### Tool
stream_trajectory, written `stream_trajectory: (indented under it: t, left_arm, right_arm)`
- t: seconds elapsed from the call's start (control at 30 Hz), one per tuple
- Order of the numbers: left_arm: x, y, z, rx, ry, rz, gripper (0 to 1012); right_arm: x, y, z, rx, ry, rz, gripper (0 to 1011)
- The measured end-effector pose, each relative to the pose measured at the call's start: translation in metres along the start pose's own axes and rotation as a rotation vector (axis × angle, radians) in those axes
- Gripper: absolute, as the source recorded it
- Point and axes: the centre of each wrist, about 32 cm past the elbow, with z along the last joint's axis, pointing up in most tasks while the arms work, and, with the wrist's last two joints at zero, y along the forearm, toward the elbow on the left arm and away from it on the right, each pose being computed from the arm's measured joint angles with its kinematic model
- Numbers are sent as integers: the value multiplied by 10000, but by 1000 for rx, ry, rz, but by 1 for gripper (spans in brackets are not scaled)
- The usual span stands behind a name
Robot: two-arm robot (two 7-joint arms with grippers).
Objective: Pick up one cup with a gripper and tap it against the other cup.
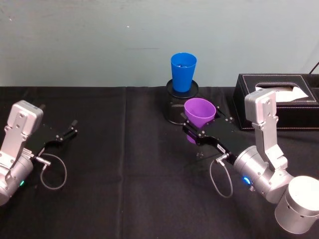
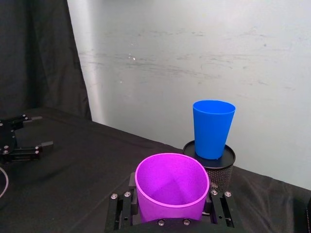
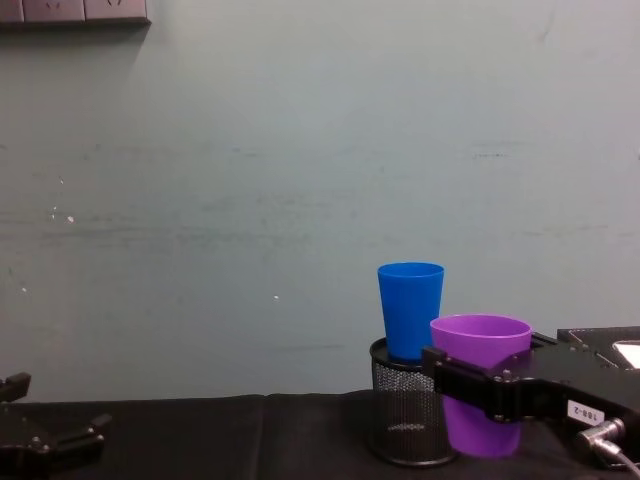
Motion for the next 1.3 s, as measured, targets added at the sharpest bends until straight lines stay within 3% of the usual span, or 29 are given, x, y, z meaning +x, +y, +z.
stream_trajectory:
  t: [1.17, 1.3]
  left_arm:
    - [0, 0, 0, 0, 0, 0, 1000]
    - [0, 0, 0, 0, 0, 0, 1000]
  right_arm:
    - [0, 0, 0, 0, 0, 0, 724]
    - [20, 55, 0, -2, 2, 3, 724]
